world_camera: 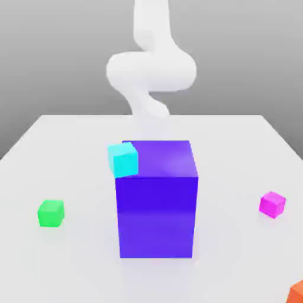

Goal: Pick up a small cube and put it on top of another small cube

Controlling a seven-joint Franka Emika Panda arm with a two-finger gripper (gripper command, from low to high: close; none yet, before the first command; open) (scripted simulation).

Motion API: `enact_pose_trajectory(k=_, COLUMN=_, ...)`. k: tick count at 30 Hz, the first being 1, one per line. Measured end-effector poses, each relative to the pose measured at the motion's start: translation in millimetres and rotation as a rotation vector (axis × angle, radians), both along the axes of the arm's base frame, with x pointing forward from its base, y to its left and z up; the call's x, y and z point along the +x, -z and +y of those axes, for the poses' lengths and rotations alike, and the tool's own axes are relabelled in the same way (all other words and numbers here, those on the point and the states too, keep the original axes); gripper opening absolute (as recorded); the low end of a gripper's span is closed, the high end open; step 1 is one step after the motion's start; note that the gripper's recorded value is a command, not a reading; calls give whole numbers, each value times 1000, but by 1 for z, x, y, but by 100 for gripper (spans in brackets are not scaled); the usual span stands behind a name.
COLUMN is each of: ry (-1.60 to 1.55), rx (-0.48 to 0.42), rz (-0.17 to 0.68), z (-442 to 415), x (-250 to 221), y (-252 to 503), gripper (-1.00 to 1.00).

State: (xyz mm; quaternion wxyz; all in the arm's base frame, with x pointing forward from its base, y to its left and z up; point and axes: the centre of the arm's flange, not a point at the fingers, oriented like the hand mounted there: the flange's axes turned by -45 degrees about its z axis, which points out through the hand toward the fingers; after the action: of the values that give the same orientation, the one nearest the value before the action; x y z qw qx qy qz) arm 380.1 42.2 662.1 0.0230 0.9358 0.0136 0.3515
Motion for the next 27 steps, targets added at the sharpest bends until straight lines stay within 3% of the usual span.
enact_pose_trajectory(k=5, ry=-69, rx=-115, rz=161, z=83, x=41, y=116, gripper=0)
enact_pose_trajectory(k=11, ry=-200, rx=-208, rz=334, z=167, x=32, y=256, gripper=0)
enact_pose_trajectory(k=16, ry=-342, rx=-242, rz=472, z=225, x=-19, y=359, gripper=0)
enact_pose_trajectory(k=23, ry=-591, rx=-218, rz=665, z=286, x=-146, y=458, gripper=0)
enact_pose_trajectory(k=27, ry=-624, rx=-190, rz=698, z=294, x=-167, y=479, gripper=0)
